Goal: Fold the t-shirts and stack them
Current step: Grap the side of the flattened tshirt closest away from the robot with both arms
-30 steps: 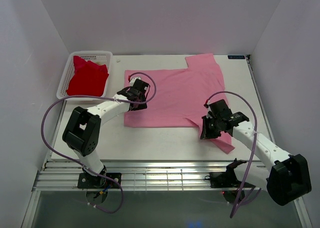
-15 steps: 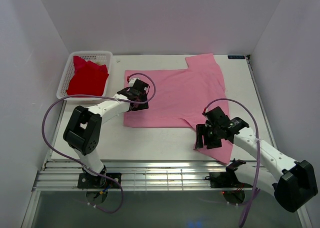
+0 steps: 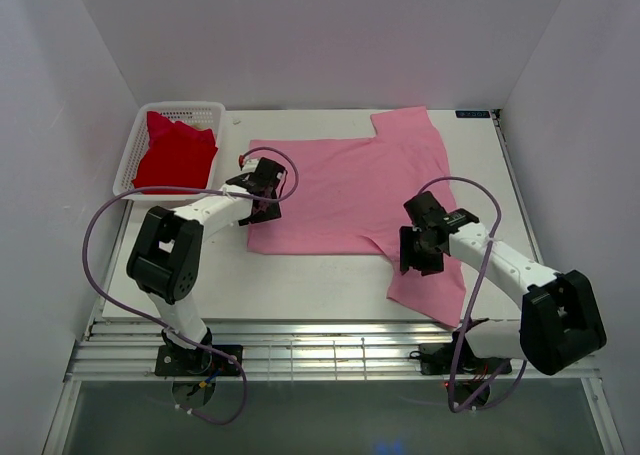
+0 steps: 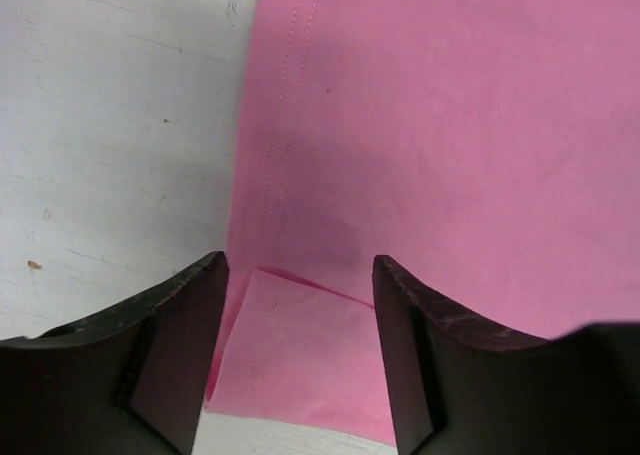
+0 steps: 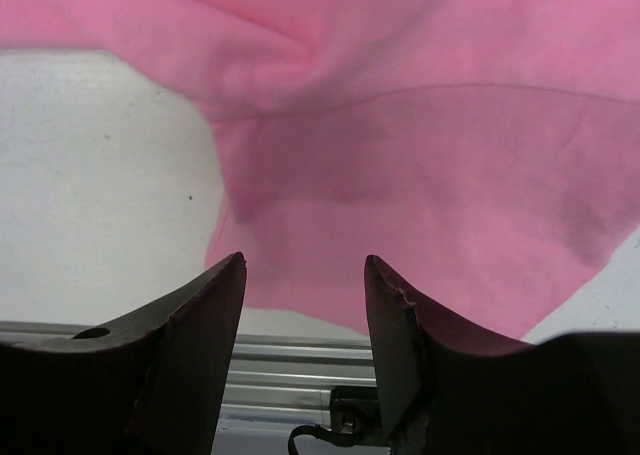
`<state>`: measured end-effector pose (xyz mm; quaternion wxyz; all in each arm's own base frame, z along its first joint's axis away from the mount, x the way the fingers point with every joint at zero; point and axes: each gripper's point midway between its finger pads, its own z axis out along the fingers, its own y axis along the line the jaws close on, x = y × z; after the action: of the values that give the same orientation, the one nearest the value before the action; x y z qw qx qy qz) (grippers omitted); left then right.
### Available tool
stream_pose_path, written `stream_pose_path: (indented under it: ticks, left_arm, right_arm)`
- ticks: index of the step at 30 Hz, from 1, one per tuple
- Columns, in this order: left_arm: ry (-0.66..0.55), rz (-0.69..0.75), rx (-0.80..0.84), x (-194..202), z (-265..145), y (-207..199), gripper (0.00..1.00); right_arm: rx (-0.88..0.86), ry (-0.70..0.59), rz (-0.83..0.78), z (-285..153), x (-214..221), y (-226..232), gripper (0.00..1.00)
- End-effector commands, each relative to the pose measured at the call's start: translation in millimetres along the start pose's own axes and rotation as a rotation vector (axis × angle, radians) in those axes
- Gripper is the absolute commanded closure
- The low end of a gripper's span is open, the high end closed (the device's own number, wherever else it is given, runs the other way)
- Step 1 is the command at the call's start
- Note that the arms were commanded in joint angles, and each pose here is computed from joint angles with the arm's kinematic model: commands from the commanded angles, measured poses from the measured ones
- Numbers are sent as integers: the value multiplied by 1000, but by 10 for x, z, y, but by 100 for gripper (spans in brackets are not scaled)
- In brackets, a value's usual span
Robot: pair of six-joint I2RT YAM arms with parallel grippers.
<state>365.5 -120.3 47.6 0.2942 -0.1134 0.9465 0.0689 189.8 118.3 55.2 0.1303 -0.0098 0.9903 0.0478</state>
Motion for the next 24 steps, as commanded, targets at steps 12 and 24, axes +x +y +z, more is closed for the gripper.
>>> stream_pose_path:
  ticks: [12, 24]
  left_arm:
    - [48, 16, -18, 223, -79, 144, 57]
    - [73, 8, -6, 315, -97, 147, 46]
  right_arm:
    - [78, -117, 145, -207, -307, -693, 42]
    - [84, -70, 164, -225, -25, -748, 38]
